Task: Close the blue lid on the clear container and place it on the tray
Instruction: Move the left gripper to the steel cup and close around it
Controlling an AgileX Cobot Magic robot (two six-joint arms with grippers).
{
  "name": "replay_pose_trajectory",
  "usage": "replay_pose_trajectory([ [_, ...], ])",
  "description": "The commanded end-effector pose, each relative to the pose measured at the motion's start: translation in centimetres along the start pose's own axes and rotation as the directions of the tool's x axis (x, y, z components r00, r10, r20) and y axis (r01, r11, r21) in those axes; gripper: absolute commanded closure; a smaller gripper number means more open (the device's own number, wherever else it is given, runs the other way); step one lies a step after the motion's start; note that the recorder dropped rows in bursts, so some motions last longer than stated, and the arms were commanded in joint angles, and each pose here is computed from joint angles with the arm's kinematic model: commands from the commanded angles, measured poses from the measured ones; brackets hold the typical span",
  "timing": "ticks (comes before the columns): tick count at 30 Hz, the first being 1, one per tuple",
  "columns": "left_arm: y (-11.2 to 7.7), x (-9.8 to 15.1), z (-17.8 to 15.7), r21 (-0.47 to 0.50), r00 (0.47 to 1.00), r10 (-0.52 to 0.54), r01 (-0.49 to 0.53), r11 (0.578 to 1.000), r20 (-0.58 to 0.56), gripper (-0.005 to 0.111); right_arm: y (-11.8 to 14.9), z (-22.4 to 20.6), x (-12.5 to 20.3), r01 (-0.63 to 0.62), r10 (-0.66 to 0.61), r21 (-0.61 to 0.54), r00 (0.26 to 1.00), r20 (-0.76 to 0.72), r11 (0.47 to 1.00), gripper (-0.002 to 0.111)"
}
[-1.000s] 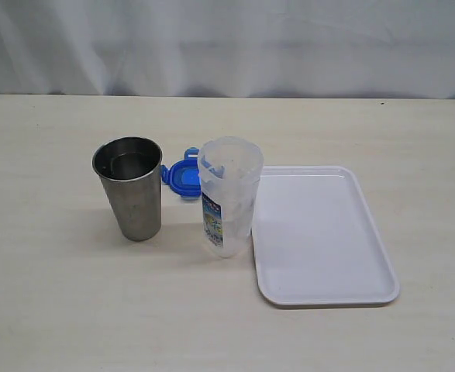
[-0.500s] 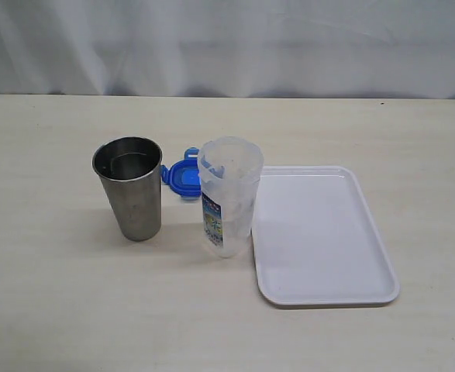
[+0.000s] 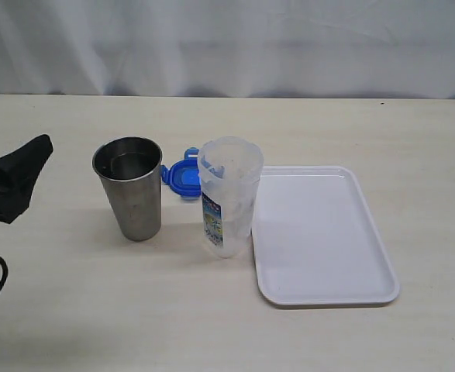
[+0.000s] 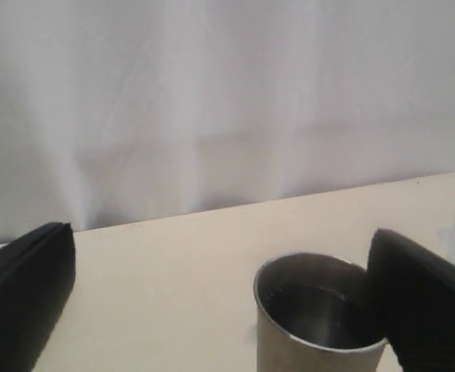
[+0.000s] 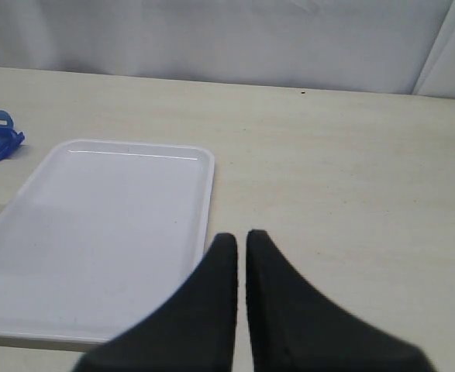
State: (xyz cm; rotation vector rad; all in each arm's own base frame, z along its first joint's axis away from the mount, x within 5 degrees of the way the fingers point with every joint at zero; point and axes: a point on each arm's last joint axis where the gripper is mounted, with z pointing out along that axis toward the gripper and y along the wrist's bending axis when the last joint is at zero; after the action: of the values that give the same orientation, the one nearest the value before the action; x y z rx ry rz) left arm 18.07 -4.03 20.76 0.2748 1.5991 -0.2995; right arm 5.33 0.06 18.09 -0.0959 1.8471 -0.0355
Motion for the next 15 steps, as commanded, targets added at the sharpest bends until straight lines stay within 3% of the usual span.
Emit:
replay_pose_trajectory([
  [1, -0.1, 0.0, 0.1, 0.011, 1.000, -0.001, 0.001, 1.000, -0.005, 0.002, 0.0, 0.0, -0.1, -0.002, 0.002, 0.004, 1.000, 0.014, 1.000, 0.104],
  [4, -0.1, 0.5, 0.1, 0.012, 0.998, 0.014, -0.014, 1.000, -0.058, 0.002, 0.0, 0.0, -0.1, -0.002, 0.002, 0.004, 1.000, 0.014, 1.000, 0.104],
  [9, -0.9, 0.5, 0.1, 0.103, 0.995, 0.084, -0.078, 0.992, -0.056, 0.002, 0.0, 0.0, -0.1, -0.002, 0.002, 0.004, 1.000, 0.014, 1.000, 0.104],
  [15, -0.7, 2.4, 1.1, 0.121, 0.990, 0.061, -0.045, 0.992, -0.130, 0.002, 0.0, 0.0, -0.1, -0.002, 0.002, 0.004, 1.000, 0.014, 1.000, 0.104],
])
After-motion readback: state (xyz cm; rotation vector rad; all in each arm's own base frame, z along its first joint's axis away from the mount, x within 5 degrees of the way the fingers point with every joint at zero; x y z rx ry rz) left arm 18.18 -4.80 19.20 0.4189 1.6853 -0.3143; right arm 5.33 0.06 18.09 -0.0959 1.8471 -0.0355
